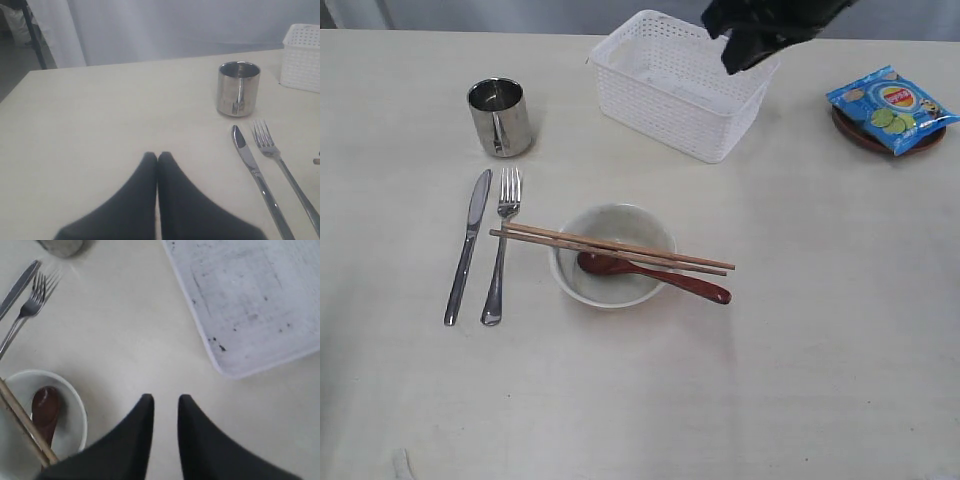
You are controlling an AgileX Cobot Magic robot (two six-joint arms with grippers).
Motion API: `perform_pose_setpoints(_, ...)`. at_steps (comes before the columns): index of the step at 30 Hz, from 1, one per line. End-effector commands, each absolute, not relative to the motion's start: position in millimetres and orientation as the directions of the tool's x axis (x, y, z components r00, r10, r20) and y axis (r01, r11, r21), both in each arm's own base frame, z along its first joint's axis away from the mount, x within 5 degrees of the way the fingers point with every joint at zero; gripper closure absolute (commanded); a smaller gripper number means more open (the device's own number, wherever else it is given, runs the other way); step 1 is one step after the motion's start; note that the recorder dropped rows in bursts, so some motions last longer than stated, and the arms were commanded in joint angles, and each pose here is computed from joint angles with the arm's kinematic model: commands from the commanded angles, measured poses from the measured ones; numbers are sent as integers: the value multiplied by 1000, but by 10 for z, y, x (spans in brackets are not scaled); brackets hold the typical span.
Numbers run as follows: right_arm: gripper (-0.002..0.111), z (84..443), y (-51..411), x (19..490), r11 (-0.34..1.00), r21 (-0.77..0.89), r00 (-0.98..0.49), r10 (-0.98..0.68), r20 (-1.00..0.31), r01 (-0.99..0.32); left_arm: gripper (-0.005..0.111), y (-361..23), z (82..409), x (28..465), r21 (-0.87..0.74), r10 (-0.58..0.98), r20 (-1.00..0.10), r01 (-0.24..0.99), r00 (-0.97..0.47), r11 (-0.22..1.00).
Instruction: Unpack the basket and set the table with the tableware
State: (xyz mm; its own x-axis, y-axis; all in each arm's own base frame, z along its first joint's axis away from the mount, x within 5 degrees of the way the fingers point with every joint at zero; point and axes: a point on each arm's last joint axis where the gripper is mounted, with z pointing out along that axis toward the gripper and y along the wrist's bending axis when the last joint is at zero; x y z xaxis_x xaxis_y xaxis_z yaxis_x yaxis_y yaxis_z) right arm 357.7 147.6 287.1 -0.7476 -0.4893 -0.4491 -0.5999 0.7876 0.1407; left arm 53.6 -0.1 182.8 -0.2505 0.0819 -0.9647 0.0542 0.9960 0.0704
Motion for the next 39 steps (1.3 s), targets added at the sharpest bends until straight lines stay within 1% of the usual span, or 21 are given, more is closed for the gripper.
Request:
perform_pose_setpoints(1,60,2833,1751,3815,683,86,-645,-630,-432,-725,107,-5,1822,535,64,77,-965,59,-250,996)
perform_pose_setpoints(2,54,2810,1813,3872,667,66,-623,-649,-436,-742,107,-5,1822,535,64,77,-965,59,-250,996)
perform_pose_setpoints(3,51,2780,1878,3929,658,46,-606,-663,-439,-752,107,-5,1822,535,64,77,-965,59,-250,996)
perform_pose_setpoints(4,51,2749,1924,3971,651,31,-596,-674,-437,-759,107,-5,1822,535,64,77,-965,59,-250,996)
perform_pose_setpoints(7,53,2591,2044,4111,640,-1,-576,-692,-435,-768,107,-5,1822,535,64,77,-965,59,-250,996)
perform_pose_setpoints(10,55,2344,2102,4237,640,0,-583,-701,-411,-769,107,-5,1822,535,64,77,-965,59,-250,996)
perform_pose_setpoints(17,56,1720,1975,4465,671,19,-638,-696,-330,-741,107,-4,1822,536,68,81,-965,59,-250,996)
perform_pose_setpoints(18,58,1644,1962,4480,668,22,-639,-700,-318,-744,107,-4,1822,536,68,81,-965,59,-250,996)
perform_pose_setpoints(19,64,1589,1949,4491,663,23,-636,-707,-308,-748,107,-4,1822,536,68,81,-965,59,-250,996)
perform_pose_setpoints(20,71,1575,1934,4503,663,16,-635,-709,-305,-748,107,-4,1822,536,68,81,-965,59,-250,996)
perform_pose_setpoints(21,83,1560,1927,4506,661,7,-632,-714,-300,-750,107,-4,1822,536,68,81,-965,59,-250,996)
perform_pose_setpoints(22,97,1616,1911,4520,661,-8,-627,-715,-309,-750,107,-3,1822,536,72,85,-965,58,-250,996)
perform_pose_setpoints(23,108,1687,1901,4528,664,-19,-626,-713,-317,-747,107,-3,1822,536,72,85,-965,58,-250,996)
perform_pose_setpoints(26,109,2102,1853,4565,693,-36,-624,-670,-403,-720,107,-3,1822,536,72,85,-965,58,-250,996)
perform_pose_setpoints(29,109,2637,1724,4559,720,-58,-606,-621,-497,-691,107,-3,1822,536,72,85,-965,58,-250,996)
perform_pose_setpoints(32,109,3055,1397,4546,794,-109,-629,-548,-551,-598,107,-3,1822,536,72,85,-965,58,-250,996)
perform_pose_setpoints(34,109,3194,1045,4559,864,-146,-689,-477,-546,-483,107,-3,1822,536,72,85,-965,58,-250,996)
perform_pose_setpoints(36,109,3252,668,4582,927,-137,-759,-365,-540,-348,107,-3,1822,536,72,85,-965,58,-250,996)
perform_pose_setpoints(39,109,3193,67,4597,984,-76,-832,-175,-527,-159,107,-3,1822,536,72,85,-965,58,-250,996)
